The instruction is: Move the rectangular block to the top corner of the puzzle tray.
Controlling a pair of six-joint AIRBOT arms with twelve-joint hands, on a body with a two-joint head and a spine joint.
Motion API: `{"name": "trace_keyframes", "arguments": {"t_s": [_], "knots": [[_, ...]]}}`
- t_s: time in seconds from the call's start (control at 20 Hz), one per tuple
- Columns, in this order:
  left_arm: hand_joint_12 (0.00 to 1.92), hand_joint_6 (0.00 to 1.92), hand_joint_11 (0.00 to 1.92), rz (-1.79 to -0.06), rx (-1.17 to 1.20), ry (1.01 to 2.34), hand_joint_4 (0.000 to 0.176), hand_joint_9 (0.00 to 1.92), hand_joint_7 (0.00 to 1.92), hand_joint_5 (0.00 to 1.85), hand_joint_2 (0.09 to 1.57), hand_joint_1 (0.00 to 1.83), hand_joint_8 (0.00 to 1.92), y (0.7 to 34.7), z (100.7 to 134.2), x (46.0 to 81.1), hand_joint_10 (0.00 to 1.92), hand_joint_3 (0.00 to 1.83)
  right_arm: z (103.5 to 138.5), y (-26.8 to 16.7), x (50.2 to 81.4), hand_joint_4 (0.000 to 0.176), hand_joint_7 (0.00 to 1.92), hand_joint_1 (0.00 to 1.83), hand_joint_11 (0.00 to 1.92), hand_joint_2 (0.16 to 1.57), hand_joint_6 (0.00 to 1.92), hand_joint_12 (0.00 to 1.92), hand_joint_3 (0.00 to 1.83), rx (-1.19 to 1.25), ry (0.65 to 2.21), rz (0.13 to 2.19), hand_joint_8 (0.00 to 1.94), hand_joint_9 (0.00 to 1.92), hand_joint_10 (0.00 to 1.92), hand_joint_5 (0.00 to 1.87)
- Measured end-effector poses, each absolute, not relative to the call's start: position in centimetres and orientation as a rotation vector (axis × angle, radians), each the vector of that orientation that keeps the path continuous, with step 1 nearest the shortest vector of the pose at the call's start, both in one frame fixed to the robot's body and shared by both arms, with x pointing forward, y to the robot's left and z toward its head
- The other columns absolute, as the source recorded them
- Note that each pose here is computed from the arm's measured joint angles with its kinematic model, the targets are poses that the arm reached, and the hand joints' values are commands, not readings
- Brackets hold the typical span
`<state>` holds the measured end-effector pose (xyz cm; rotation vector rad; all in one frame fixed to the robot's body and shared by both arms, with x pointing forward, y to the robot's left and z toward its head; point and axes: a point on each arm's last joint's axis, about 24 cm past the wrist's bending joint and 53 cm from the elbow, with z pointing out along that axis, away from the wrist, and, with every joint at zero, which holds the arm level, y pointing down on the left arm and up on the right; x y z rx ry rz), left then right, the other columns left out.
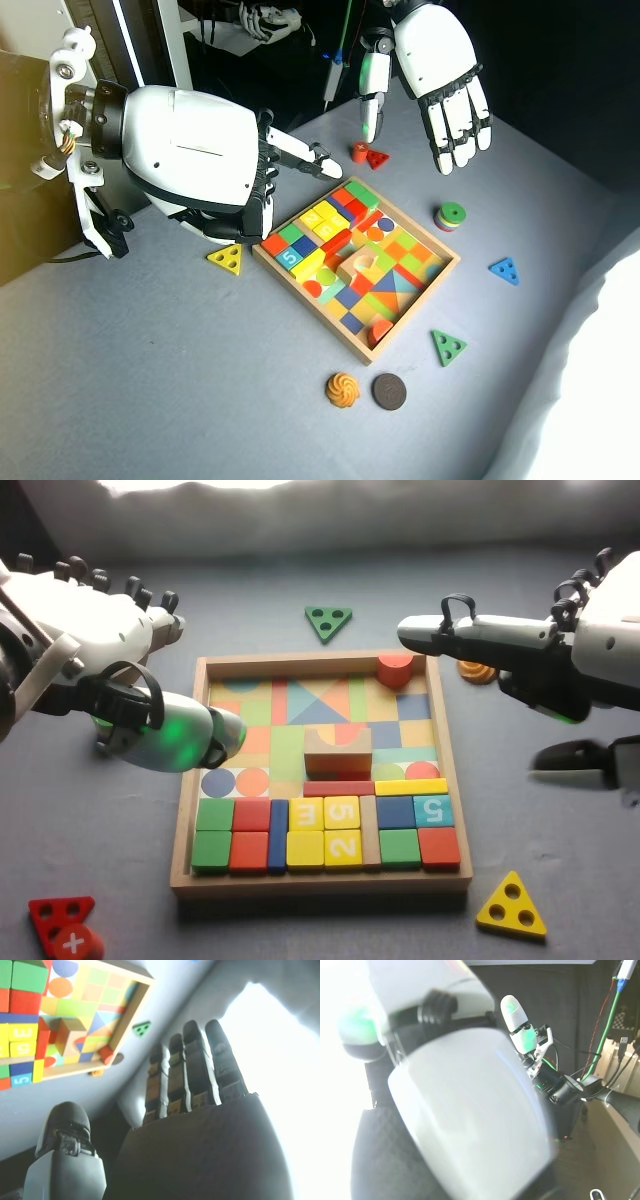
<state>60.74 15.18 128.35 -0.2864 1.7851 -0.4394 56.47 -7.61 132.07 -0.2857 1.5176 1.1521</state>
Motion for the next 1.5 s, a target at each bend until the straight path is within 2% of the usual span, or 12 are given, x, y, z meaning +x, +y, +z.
{"name": "trace_keyframes", "arguments": {"t_s": [0.2, 0.45, 0.5, 0.6, 0.75, 0.85, 0.9, 0.95, 1.05, 1.2, 1.25, 1.5], "knots": [[0.24, 0.00, 0.00, -0.437, -0.285, 1.783, 0.000, 0.12, 0.13, 0.11, 1.13, 0.00, 0.00, 15.23, 128.41, 60.76, 0.00, 0.01, 132.09, -7.54, 56.40, 0.000, 0.86, 0.20, 0.77, 1.30, 0.00, 1.92, 0.00, -0.289, 1.517, 1.152, 1.72, 0.93, 1.92, 0.00], [0.26, 0.01, 0.00, -0.435, -0.284, 1.780, 0.000, 0.15, 0.15, 0.14, 1.13, 0.00, 0.01, 15.24, 128.47, 60.78, 0.01, 0.00, 132.04, -7.55, 56.41, 0.000, 0.83, 0.25, 0.77, 1.29, 0.00, 1.92, 0.00, -0.289, 1.518, 1.151, 1.81, 0.93, 1.92, 0.00], [0.24, 0.00, 0.00, -0.435, -0.284, 1.780, 0.000, 0.15, 0.15, 0.12, 1.14, 0.00, 0.00, 15.24, 128.47, 60.78, 0.00, 0.00, 132.04, -7.55, 56.41, 0.000, 0.92, 0.32, 0.88, 1.26, 0.00, 1.92, 0.00, -0.290, 1.518, 1.150, 1.91, 1.05, 1.92, 0.00], [0.32, 0.00, 0.00, -0.436, -0.284, 1.780, 0.000, 0.17, 0.17, 0.14, 1.14, 0.00, 0.00, 15.24, 128.47, 60.78, 0.00, 0.00, 132.11, -7.53, 56.37, 0.000, 1.13, 0.56, 1.10, 1.17, 0.02, 1.92, 0.00, -0.292, 1.515, 1.152, 1.94, 1.23, 1.92, 0.11], [0.23, 0.00, 0.00, -0.435, -0.284, 1.779, 0.000, 0.12, 0.13, 0.11, 1.12, 0.00, 0.00, 15.24, 128.48, 60.78, 0.00, 0.00, 132.12, -7.53, 56.37, 0.000, 1.31, 0.77, 1.47, 1.17, 0.02, 1.92, 0.00, -0.296, 1.513, 1.148, 1.94, 1.40, 1.92, 0.24], [0.24, 0.00, 0.00, -0.435, -0.283, 1.778, 0.000, 0.14, 0.14, 0.11, 1.13, 0.00, 0.00, 15.24, 128.52, 60.79, 0.01, 0.00, 132.32, -7.59, 56.38, 0.000, 1.59, 0.93, 1.81, 1.35, 0.09, 1.92, 0.04, -0.302, 1.501, 1.146, 1.94, 1.71, 1.92, 0.44], [0.25, 0.00, 0.00, -0.434, -0.283, 1.778, 0.000, 0.14, 0.14, 0.12, 1.13, 0.00, 0.01, 15.25, 128.52, 60.79, 0.01, 0.00, 132.40, -7.59, 56.39, 0.000, 1.63, 0.99, 1.87, 1.38, 0.11, 1.92, 0.04, -0.307, 1.496, 1.145, 1.94, 1.76, 1.92, 0.49], [0.24, 0.00, 0.00, -0.435, -0.282, 1.778, 0.000, 0.13, 0.14, 0.11, 1.14, 0.00, 0.00, 15.23, 128.53, 60.79, 0.00, 0.01, 132.50, -7.57, 56.41, 0.000, 1.68, 1.00, 1.91, 1.42, 0.03, 1.92, 0.04, -0.314, 1.488, 1.142, 1.94, 1.84, 1.92, 0.31], [0.30, 0.00, 0.00, -0.435, -0.282, 1.778, 0.000, 0.14, 0.12, 0.11, 1.15, 0.00, 0.00, 15.23, 128.53, 60.79, 0.00, 0.00, 132.41, -7.50, 56.36, 0.000, 1.67, 1.11, 1.92, 1.42, 0.01, 1.92, 0.02, -0.332, 1.477, 1.138, 1.94, 1.89, 1.92, 0.22], [0.42, 0.00, 0.00, -0.438, -0.280, 1.778, 0.000, 0.18, 0.16, 0.13, 1.18, 0.00, 0.00, 15.17, 128.54, 60.78, 0.00, 0.00, 132.37, -7.32, 56.40, 0.000, 1.59, 1.12, 1.92, 1.32, 0.11, 1.92, 0.00, -0.393, 1.438, 1.101, 1.94, 1.82, 1.92, 0.44], [0.36, 0.00, 0.00, -0.438, -0.282, 1.779, 0.000, 0.16, 0.15, 0.13, 1.18, 0.00, 0.00, 15.18, 128.50, 60.77, 0.00, 0.00, 132.20, -7.40, 56.49, 0.000, 1.59, 1.09, 1.92, 1.38, 0.04, 1.92, 0.01, -0.420, 1.422, 1.080, 1.94, 1.81, 1.92, 0.29], [0.30, 0.00, 0.00, -0.442, -0.285, 1.786, 0.000, 0.14, 0.13, 0.11, 1.16, 0.00, 0.00, 15.12, 128.35, 60.73, 0.00, 0.00, 132.25, -7.55, 56.47, 0.000, 1.56, 0.99, 1.89, 1.35, 0.00, 1.92, 0.00, -0.460, 1.384, 1.060, 1.94, 1.75, 1.92, 0.20]]}}
